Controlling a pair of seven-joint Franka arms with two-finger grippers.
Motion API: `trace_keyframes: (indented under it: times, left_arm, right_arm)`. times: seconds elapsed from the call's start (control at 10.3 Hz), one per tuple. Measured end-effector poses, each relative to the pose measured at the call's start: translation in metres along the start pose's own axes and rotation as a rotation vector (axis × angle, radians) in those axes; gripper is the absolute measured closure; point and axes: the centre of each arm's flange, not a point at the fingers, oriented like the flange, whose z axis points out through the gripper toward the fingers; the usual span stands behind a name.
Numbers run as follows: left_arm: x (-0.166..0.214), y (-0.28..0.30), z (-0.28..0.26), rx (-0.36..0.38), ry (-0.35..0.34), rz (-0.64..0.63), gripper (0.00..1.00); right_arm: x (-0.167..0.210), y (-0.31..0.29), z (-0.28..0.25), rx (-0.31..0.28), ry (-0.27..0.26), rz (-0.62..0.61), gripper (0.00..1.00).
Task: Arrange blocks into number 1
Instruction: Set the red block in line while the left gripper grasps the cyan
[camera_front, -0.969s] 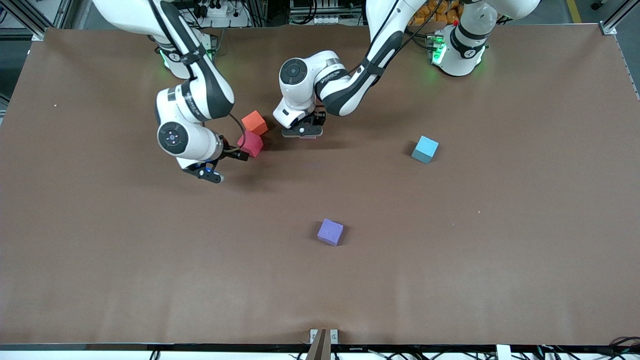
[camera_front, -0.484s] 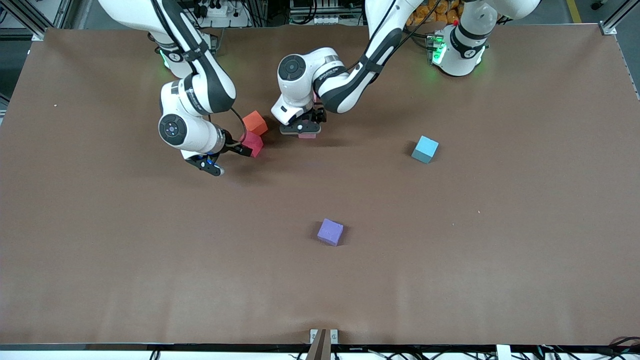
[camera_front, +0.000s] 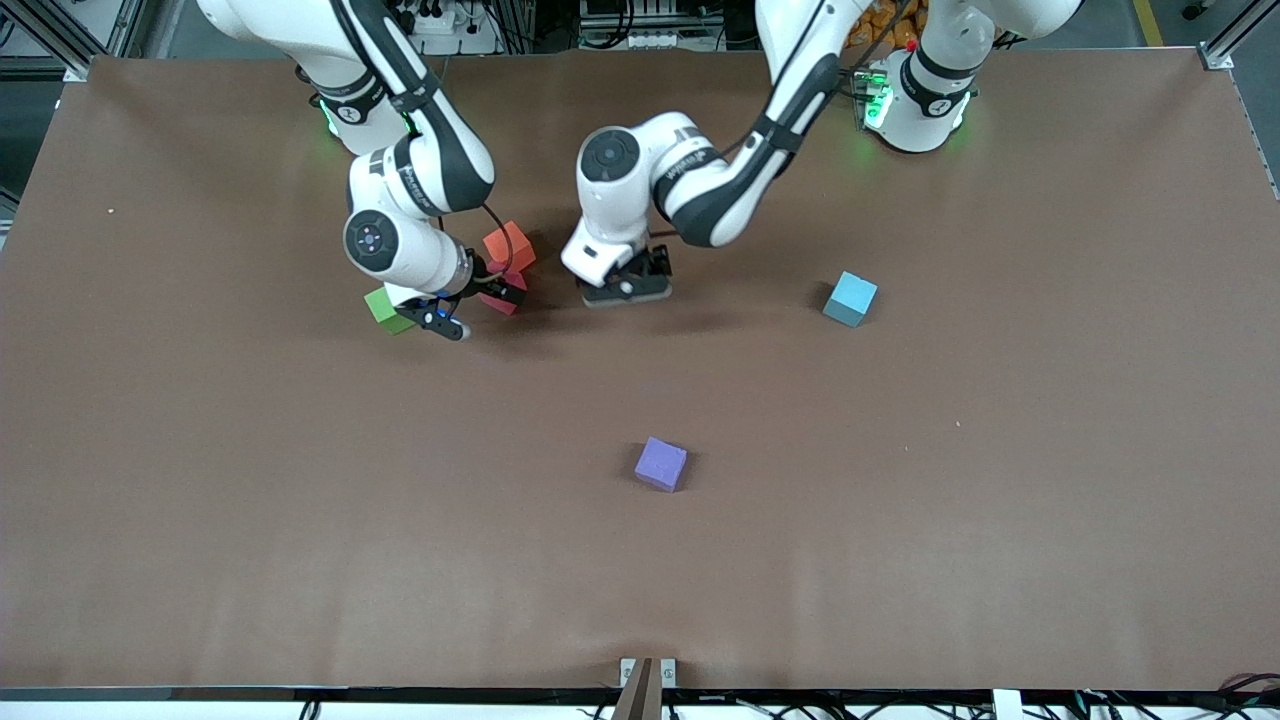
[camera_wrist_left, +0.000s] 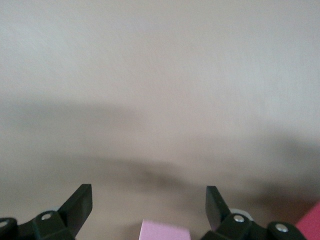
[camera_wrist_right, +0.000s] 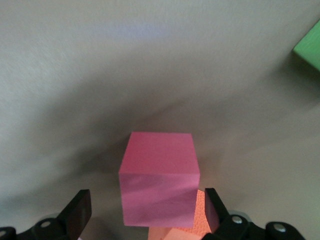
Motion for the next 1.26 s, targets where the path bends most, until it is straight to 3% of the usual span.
trace_keyframes:
  times: [0.39,0.58,0.78,1.26]
  left_arm:
    - [0.084,-0.027,0.003,0.002,0.048,-0.275,0.0]
    - [0.114,-0.05,0.008,0.047,0.033,-0.315,0.0]
    - [0.132,-0.072,0.014,0.12,-0.001,-0.278,0.0]
    - [0.147,-0.17,0.016,0.219,-0.107,-0.079,0.0]
  right_arm:
    - [-0.005,0.001,0.007,-0.007,0.005,-0.007,0.0]
    - [-0.003,0.003,0.013,-0.009,0.014,-0.004,0.09]
    - [-0.002,0.002,0.013,-0.006,0.019,-0.004,0.39]
    - [-0.008,-0.032,-0.011,0.037,0.046,-0.055,0.4]
